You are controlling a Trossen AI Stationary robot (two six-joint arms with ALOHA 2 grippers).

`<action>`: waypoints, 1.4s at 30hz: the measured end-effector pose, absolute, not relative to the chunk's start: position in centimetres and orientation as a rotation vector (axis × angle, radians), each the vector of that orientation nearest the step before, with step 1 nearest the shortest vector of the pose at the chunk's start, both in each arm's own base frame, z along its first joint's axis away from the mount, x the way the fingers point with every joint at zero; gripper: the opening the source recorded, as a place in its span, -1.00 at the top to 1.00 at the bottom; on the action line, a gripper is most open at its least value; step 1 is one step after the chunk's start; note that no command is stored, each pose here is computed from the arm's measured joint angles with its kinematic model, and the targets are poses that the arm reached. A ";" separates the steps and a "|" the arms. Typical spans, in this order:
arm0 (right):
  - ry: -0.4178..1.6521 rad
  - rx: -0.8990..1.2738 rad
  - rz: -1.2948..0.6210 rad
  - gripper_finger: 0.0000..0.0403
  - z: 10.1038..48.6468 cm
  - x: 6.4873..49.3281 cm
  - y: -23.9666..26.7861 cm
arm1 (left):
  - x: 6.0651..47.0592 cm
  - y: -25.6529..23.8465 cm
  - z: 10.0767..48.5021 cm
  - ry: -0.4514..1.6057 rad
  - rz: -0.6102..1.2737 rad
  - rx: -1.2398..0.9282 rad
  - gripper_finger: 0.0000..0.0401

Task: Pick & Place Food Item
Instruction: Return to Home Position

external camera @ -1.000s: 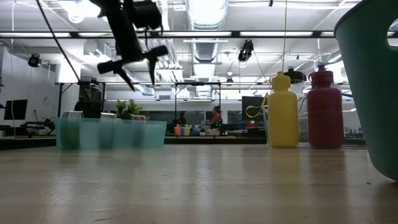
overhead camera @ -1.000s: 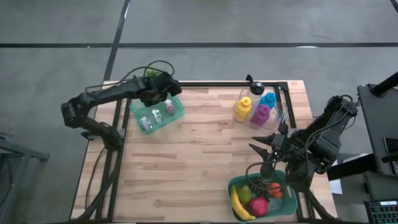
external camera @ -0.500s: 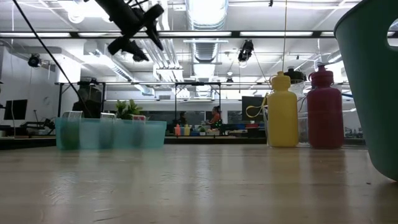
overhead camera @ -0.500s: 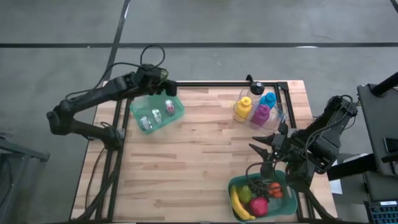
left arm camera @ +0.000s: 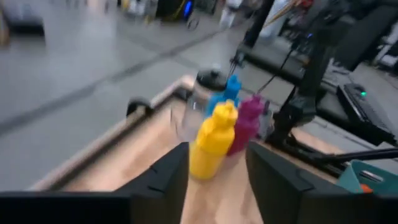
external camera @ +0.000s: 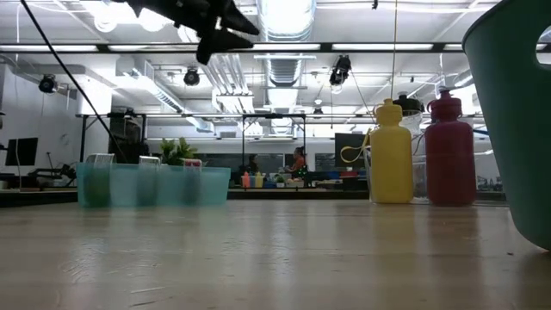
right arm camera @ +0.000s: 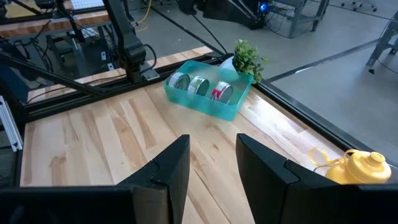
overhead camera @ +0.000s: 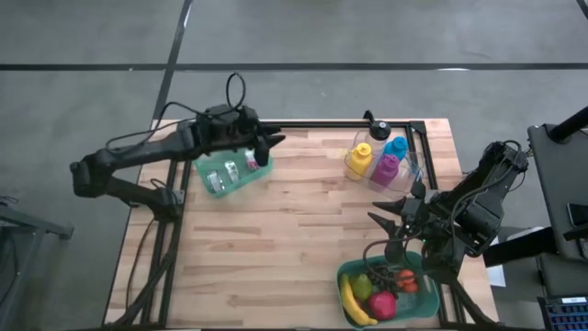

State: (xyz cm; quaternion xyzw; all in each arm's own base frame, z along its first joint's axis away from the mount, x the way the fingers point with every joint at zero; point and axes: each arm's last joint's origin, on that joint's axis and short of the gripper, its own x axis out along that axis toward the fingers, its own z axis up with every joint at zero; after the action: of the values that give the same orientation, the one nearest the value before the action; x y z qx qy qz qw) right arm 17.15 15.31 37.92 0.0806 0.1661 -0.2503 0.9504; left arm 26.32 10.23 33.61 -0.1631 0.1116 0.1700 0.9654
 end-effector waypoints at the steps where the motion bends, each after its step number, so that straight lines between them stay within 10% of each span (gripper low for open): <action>1: 0.338 0.164 -0.509 0.38 37.9 17.2 15.3 | 26.5 10.0 33.5 0.199 0.330 -0.291 0.25; 11: 0.338 0.164 -0.509 0.38 37.9 17.1 15.3 | 26.6 9.2 31.0 0.095 0.277 -0.161 0.96; 42: 0.338 0.163 -0.509 0.38 37.9 17.2 15.3 | 16.2 5.5 26.0 -0.069 0.305 0.014 1.00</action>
State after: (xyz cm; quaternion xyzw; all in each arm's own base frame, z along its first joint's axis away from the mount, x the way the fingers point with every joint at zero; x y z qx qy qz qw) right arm 17.15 15.32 37.91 0.0803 0.1663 -0.2503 0.9504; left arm 16.18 5.54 26.04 0.0070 -0.0342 0.1519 0.9878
